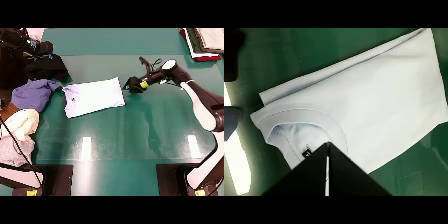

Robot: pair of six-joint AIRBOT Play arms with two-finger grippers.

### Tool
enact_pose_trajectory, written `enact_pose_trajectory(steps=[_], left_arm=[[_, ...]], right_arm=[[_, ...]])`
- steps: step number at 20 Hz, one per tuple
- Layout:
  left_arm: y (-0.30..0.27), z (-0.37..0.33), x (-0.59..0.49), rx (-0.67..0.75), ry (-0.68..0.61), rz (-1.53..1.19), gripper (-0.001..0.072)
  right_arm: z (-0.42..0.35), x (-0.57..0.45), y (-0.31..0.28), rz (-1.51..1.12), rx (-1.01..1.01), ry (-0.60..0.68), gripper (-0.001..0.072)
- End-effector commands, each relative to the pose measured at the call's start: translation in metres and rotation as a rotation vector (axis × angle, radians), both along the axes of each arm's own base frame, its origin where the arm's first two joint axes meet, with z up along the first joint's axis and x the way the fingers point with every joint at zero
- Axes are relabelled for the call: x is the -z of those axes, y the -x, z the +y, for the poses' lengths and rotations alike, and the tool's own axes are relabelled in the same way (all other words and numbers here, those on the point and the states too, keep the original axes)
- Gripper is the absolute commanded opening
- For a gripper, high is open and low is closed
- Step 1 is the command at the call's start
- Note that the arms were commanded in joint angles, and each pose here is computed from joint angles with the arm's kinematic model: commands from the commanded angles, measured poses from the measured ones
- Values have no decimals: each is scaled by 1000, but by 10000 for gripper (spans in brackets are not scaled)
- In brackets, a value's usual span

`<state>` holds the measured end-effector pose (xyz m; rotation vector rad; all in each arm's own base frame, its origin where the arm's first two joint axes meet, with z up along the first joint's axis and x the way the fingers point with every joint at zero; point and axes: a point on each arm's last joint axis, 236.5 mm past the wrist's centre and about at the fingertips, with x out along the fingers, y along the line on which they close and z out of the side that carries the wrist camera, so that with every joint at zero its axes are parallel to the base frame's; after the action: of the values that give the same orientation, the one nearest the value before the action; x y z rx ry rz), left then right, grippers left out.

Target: Fold the shirts.

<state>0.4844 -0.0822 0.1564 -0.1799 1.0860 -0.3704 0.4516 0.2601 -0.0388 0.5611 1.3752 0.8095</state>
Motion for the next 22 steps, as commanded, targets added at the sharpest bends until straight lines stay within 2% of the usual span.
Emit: enact_pose_trajectory(steps=[1, 7, 9, 11, 15, 18, 22], left_arm=[[3, -1, 1, 7, 3, 13, 23], [9, -1, 3, 16, 0, 36, 23], [11, -1, 4, 20, -1, 48, 23], [14, -1, 6, 25, -3, 60, 23], [23, -1, 9, 40, -8, 95, 23], [24, -1, 9, 50, -13, 97, 23], [24, -4, 8, 55, -1, 96, 23]], right_arm=[[24, 21, 1, 75, -21, -53, 593], [86, 30, 5, 49, -110, -59, 560], [99, 28, 7, 31, -133, -64, 362], [108, 20, 4, -12, -144, -69, 11], [88, -25, -3, -70, -170, -87, 11], [22, -64, -9, -78, -87, -79, 11], [-126, -75, -11, -115, 149, 121, 11]])
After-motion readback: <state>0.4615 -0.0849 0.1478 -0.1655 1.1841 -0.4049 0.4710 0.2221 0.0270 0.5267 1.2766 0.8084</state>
